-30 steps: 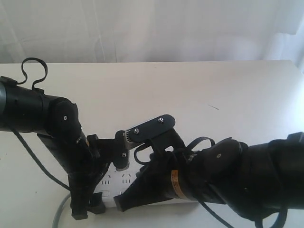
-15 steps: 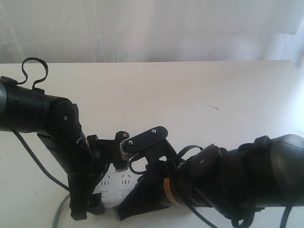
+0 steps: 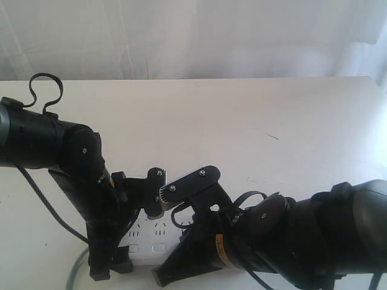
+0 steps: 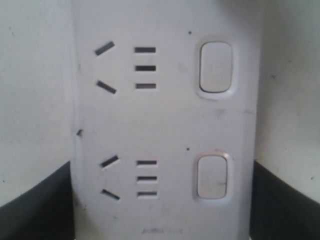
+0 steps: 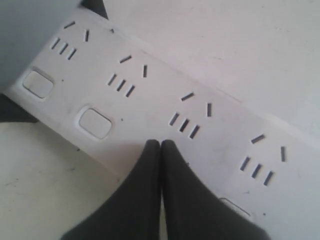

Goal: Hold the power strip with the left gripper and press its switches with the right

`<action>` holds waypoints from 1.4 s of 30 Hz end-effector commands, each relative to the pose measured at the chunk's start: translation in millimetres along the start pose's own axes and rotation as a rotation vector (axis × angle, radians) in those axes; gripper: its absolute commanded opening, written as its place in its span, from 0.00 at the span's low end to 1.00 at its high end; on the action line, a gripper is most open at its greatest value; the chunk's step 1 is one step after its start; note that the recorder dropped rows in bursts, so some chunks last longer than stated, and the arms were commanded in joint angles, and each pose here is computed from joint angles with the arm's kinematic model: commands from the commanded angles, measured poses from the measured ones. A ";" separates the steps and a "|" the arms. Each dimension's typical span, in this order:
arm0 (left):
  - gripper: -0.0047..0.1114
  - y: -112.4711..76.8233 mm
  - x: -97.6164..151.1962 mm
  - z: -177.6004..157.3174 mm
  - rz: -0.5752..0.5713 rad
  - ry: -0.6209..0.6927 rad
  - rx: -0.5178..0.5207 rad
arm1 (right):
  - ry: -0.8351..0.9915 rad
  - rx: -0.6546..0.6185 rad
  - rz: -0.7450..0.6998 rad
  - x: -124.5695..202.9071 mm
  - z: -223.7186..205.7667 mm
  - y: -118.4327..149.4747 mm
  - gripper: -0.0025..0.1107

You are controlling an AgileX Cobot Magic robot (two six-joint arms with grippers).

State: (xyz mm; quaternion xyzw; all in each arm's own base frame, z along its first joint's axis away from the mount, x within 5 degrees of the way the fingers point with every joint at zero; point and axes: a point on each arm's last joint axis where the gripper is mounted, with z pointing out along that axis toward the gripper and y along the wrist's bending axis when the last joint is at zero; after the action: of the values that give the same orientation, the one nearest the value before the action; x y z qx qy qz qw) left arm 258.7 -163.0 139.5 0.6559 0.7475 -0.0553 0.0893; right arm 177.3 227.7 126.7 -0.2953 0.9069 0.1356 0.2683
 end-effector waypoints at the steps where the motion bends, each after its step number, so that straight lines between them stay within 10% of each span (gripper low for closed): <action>1: 0.04 -14.1 16.7 17.4 0.055 0.133 0.129 | 0.168 0.026 0.024 37.3 24.0 -6.8 0.02; 22: 0.04 -16.1 17.8 16.9 0.058 0.145 0.153 | -0.283 -0.051 0.074 -25.2 -81.4 -4.1 0.02; 42: 0.04 -16.3 17.9 16.9 0.057 0.146 0.155 | -0.062 0.003 0.053 5.6 -30.3 -6.9 0.02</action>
State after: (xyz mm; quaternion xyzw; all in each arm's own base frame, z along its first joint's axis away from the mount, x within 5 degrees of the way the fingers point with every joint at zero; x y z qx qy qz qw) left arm 256.6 -161.7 139.0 0.6643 0.7417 -0.0535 0.0754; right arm 165.5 208.8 150.5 -0.2716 0.9023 0.1524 0.2981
